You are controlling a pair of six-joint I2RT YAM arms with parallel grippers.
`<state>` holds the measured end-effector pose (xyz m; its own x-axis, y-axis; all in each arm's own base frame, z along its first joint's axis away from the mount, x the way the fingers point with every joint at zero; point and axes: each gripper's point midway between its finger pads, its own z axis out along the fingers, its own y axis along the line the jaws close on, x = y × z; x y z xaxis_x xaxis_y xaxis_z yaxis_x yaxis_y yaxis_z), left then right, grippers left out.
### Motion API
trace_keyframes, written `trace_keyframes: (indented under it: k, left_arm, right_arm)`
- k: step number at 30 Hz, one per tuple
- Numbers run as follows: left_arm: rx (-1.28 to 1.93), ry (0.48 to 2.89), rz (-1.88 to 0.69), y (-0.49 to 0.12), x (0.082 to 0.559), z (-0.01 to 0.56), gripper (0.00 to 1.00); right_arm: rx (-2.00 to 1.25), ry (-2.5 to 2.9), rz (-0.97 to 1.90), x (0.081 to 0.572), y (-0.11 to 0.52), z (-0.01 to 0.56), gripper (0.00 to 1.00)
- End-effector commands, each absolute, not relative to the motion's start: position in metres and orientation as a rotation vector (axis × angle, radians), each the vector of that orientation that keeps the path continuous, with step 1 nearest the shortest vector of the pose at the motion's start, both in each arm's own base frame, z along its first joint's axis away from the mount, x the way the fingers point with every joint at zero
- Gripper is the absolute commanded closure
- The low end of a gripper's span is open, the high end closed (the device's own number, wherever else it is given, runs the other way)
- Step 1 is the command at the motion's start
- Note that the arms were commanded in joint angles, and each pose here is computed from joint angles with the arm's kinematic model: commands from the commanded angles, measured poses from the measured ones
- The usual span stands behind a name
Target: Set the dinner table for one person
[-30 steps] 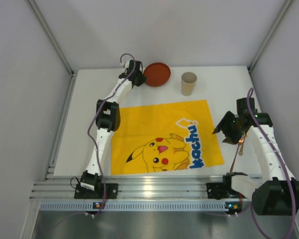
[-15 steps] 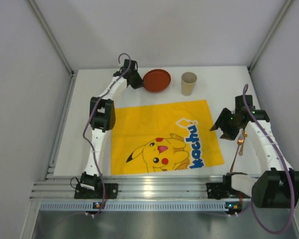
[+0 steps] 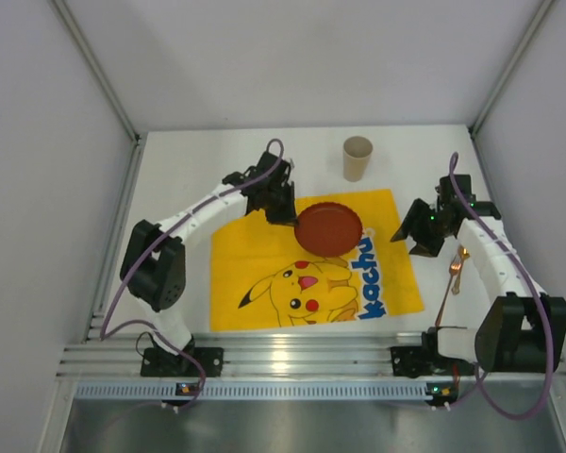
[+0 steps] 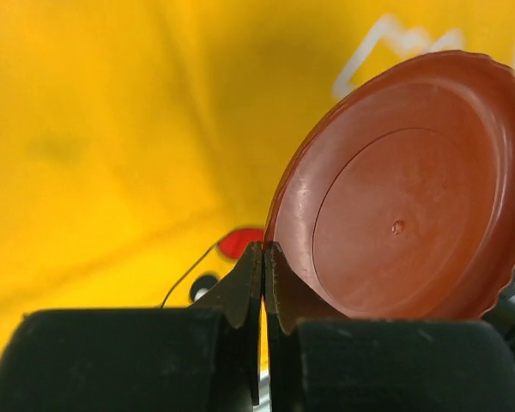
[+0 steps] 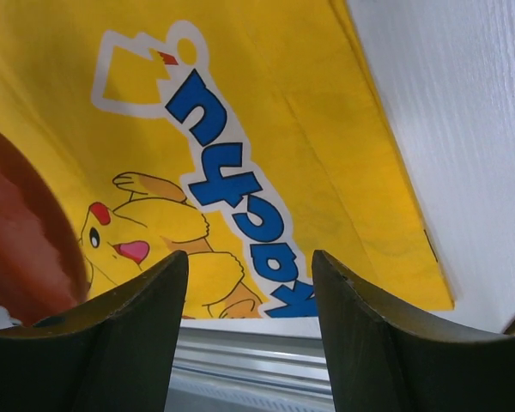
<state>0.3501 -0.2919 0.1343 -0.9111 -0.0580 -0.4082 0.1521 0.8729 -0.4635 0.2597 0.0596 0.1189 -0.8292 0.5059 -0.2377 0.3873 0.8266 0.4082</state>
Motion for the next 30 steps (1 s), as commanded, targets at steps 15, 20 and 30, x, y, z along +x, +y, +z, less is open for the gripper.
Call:
trace_keyframes:
  k: [15, 20, 30]
  left_arm:
    - [-0.046, 2.839, -0.513, -0.246, 0.283, 0.054, 1.00]
    - [-0.051, 2.827, -0.461, -0.245, 0.293, 0.063, 0.81]
    - [-0.107, 2.719, -0.280, -0.206, 0.308, 0.106, 0.46]
  right_arm:
    - [0.593, 2.677, 0.484, 0.245, 0.057, 0.113, 0.40]
    - [0.611, 2.631, 0.504, 0.261, 0.058, 0.133, 0.40]
    - [0.600, 2.459, 0.685, 0.331, 0.088, 0.208, 0.37]
